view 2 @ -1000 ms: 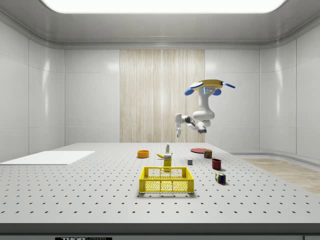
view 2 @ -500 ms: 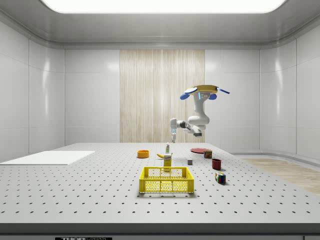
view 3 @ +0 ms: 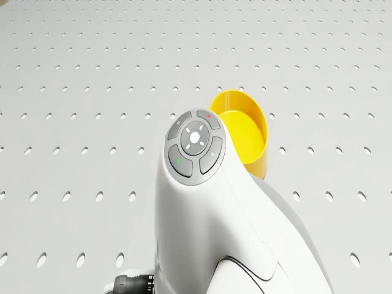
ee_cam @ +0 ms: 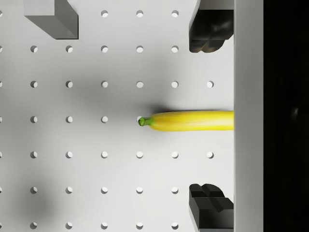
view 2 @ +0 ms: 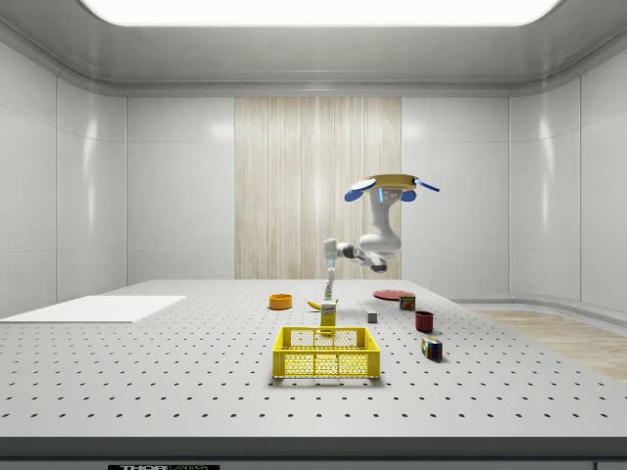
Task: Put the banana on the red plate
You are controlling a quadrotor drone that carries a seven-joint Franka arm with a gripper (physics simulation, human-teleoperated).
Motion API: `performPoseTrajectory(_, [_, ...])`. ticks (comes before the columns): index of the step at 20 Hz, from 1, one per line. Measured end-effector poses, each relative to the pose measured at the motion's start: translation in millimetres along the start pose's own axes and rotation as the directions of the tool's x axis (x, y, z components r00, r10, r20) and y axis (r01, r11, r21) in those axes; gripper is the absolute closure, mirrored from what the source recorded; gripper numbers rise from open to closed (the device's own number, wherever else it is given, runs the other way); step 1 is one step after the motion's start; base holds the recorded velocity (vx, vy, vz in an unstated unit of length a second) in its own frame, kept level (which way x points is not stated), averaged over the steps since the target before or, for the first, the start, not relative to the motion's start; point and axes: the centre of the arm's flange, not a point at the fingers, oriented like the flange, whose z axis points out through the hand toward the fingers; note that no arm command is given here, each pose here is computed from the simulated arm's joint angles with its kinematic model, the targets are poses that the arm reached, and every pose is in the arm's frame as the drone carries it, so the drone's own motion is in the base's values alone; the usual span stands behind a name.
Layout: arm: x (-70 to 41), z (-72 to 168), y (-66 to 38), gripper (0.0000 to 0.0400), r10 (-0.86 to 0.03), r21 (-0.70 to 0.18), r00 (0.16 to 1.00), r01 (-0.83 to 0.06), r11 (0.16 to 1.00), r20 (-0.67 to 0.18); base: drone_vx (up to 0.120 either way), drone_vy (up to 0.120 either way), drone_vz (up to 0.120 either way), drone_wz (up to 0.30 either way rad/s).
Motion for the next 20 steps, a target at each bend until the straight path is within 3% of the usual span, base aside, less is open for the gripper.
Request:
performPoseTrajectory(5, [0.0,0.0,0.0,0.0,0.0,0.0,1.0,0.0,1.0,0.0,0.0,0.0,-0.12,0.0])
performPoseTrajectory(11, [0.0,0.0,0.0,0.0,0.0,0.0,1.0,0.0,1.0,0.0,0.12,0.0,-0.04,0.0])
performPoseTrajectory(20, [0.0,0.0,0.0,0.0,0.0,0.0,1.0,0.0,1.0,0.0,0.004,-0.018,-0.102,0.0])
